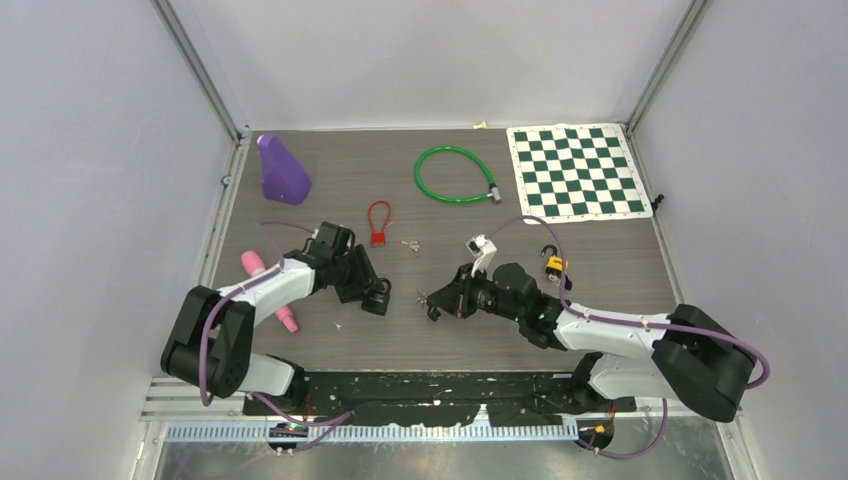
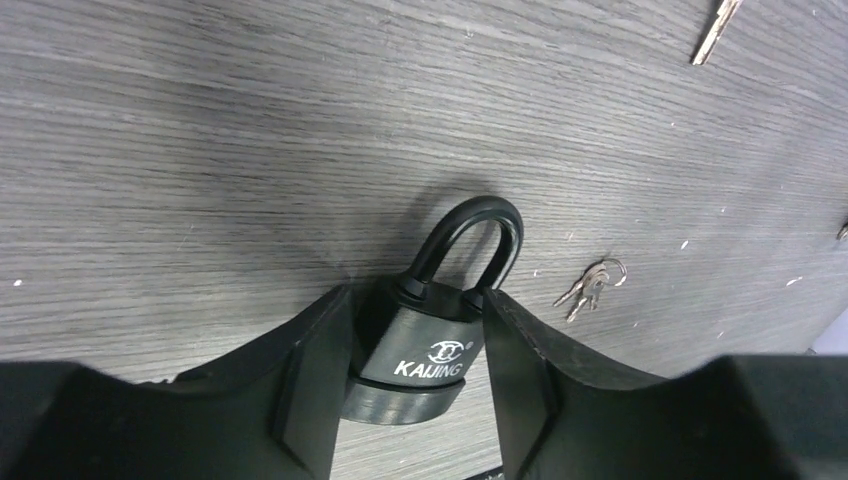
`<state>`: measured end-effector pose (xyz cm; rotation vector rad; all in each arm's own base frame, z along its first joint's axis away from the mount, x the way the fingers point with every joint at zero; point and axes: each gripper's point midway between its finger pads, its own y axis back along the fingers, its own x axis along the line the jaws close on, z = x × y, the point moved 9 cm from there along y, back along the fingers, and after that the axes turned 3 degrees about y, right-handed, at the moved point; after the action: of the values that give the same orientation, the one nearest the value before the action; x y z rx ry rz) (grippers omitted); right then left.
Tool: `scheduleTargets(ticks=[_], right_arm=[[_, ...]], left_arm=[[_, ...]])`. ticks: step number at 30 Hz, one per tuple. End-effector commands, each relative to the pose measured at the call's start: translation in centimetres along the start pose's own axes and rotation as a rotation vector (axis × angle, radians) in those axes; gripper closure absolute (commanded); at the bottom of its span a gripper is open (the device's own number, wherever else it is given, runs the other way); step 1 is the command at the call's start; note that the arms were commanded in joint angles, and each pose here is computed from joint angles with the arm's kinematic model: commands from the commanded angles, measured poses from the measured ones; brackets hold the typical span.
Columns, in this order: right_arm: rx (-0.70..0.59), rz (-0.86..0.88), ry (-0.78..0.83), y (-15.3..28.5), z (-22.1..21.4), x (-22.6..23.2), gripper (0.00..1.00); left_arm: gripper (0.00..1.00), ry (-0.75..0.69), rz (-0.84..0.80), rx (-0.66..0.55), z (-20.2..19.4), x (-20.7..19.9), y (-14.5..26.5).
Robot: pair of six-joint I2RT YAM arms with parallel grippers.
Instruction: Unlock with the key
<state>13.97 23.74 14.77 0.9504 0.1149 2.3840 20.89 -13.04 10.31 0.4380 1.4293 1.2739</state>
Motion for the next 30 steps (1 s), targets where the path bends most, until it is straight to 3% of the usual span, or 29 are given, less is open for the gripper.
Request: scheduleTargets(ticks=[1, 8, 14, 20, 30], right_arm=[[-0.059, 0.095, -0.028, -0.6, 1.4, 1.7, 0.95], [-0.061, 0.085, -0.035, -0.6, 1.3, 1.5, 0.94], [-0.064, 0.078, -0.037, -0.5, 1.2, 1.4, 0.95], [-0.07, 0.073, -0.033, -0.2, 1.2, 1.4, 0.95], [-0.079, 0.057, -0.026, 0.2, 1.2, 1.2, 0.94]], left_arm=[[0.5, 0.048, 0.105, 0.077, -1.8, 1.6, -0.6], [0.47, 0.149, 0.052, 0.101, -3.8, 2.3, 0.3], [0.26, 0.113, 0.011, 0.077, -4.9, 1.6, 2.0], [0.17, 0.031, 0.105, -0.033, -3.7, 1.4, 3.4], [0.17, -0.117, 0.232, 0.014, -2.0, -1.5, 2.2]])
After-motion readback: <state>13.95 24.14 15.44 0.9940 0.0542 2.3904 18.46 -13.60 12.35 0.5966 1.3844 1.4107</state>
